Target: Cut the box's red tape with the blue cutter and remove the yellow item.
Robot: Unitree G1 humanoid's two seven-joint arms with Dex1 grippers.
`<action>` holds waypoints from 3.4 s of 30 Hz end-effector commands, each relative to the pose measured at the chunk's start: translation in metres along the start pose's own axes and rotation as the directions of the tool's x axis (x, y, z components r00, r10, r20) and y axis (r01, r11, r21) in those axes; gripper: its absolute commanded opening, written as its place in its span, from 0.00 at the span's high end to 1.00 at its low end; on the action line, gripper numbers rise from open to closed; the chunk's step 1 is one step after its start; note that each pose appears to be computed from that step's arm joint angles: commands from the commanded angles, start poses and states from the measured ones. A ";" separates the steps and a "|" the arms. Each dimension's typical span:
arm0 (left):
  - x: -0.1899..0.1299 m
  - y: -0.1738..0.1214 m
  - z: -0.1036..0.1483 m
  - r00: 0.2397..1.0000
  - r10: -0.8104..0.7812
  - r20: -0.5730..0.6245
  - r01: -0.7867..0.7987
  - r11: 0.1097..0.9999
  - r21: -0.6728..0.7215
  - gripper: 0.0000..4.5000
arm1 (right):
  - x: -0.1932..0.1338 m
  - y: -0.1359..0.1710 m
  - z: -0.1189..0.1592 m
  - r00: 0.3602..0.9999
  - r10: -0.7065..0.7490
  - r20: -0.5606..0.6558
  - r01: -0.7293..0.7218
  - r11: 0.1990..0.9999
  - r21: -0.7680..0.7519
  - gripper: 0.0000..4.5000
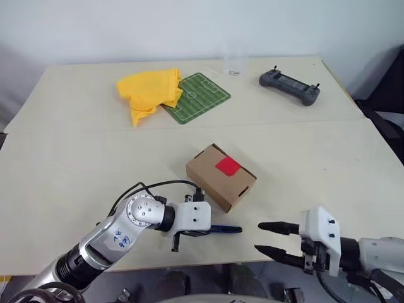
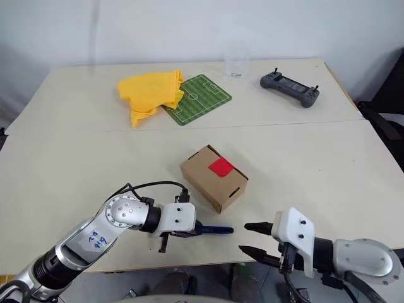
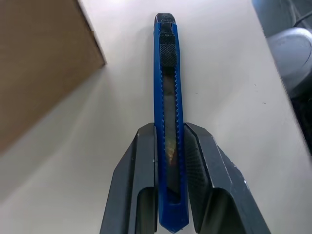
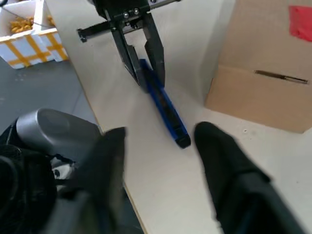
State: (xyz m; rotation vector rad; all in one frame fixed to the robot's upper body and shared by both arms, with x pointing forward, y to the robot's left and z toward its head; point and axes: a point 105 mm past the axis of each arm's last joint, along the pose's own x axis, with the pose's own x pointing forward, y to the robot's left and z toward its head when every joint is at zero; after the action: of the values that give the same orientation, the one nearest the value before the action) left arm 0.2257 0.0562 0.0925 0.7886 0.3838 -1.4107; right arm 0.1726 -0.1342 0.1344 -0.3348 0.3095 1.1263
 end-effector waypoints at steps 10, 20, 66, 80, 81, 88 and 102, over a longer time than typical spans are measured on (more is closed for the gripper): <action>0.000 -0.015 0.009 0.999 -0.017 -0.049 0.012 0.996 -0.083 0.91 | 0.042 -0.002 -0.014 0.994 0.065 -0.093 -0.067 0.998 -0.013 0.99; -0.003 -0.009 0.005 0.997 0.001 -0.074 -0.008 0.995 -0.097 0.91 | 0.052 -0.013 -0.024 0.991 -0.003 -0.133 0.010 0.999 0.052 0.99; -0.036 0.002 0.030 0.963 0.026 0.269 -0.090 0.969 0.231 0.91 | -0.009 0.015 0.042 0.963 0.248 0.105 -0.268 0.838 0.475 0.65; -0.033 0.014 0.067 0.934 -0.023 0.355 -0.125 0.912 0.390 0.91 | -0.040 -0.022 0.080 0.964 0.264 0.009 -0.219 0.781 0.585 0.01; -0.032 0.014 0.067 0.935 -0.024 0.353 -0.124 0.912 0.391 0.91 | -0.039 -0.023 0.078 0.965 0.263 -0.018 -0.202 0.781 0.591 0.01; -0.028 0.019 0.069 0.937 -0.003 0.349 -0.139 0.914 0.381 0.91 | -0.016 -0.024 0.063 0.953 0.304 -0.003 -0.229 0.724 0.650 0.01; -0.027 0.021 0.075 0.935 0.016 0.355 -0.159 0.912 0.378 0.91 | 0.020 -0.042 0.052 0.967 0.254 -0.008 -0.176 0.693 0.699 0.01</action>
State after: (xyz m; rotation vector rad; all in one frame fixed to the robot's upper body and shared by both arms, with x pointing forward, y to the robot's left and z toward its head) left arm 0.2294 0.0278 0.1582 0.8351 -0.1673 -1.5327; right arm 0.2226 -0.1151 0.1756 0.3265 0.8627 1.1256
